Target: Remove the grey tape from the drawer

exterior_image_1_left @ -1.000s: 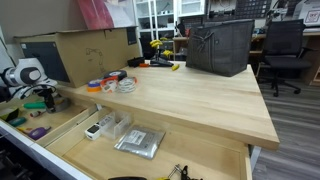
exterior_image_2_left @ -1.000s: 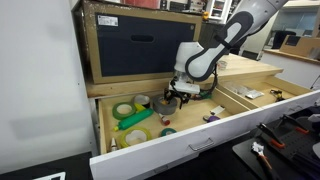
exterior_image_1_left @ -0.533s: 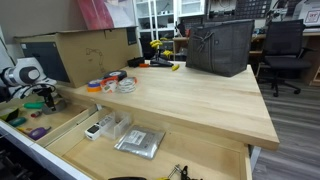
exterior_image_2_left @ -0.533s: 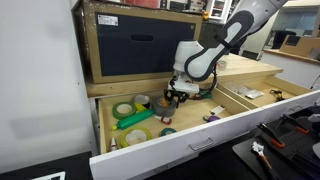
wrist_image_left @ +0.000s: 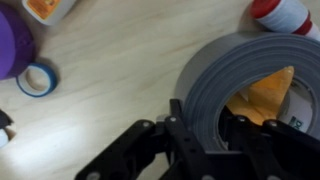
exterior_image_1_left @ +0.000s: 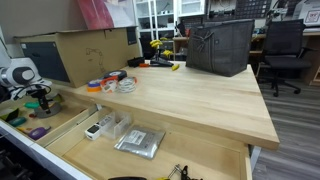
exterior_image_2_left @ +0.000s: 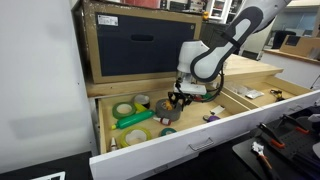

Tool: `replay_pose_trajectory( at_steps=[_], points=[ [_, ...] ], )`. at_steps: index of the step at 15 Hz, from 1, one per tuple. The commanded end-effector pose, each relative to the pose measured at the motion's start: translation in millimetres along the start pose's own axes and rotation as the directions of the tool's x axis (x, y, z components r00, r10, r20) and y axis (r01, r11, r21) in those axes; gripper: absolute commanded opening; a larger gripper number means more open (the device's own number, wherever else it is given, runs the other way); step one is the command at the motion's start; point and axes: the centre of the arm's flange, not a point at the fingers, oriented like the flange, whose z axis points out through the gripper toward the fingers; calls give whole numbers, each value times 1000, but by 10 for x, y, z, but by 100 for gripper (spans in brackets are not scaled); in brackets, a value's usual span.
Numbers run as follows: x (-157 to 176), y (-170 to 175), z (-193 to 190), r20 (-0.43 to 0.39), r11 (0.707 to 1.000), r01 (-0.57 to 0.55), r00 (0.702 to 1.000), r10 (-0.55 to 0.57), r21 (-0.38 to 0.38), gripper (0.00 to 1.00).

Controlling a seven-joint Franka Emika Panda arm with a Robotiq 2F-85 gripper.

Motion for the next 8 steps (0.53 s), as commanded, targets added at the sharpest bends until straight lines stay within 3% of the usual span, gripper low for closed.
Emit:
replay_pose_trajectory(
  at_steps=[1, 4, 8],
  points=[
    [-263, 329, -410, 0, 999, 50, 999, -50, 6, 12],
    [-338, 530, -615, 17, 998, 60, 998, -60, 13, 12],
    [-284, 792, -962, -72, 999, 40, 997, -39, 19, 12]
  ],
)
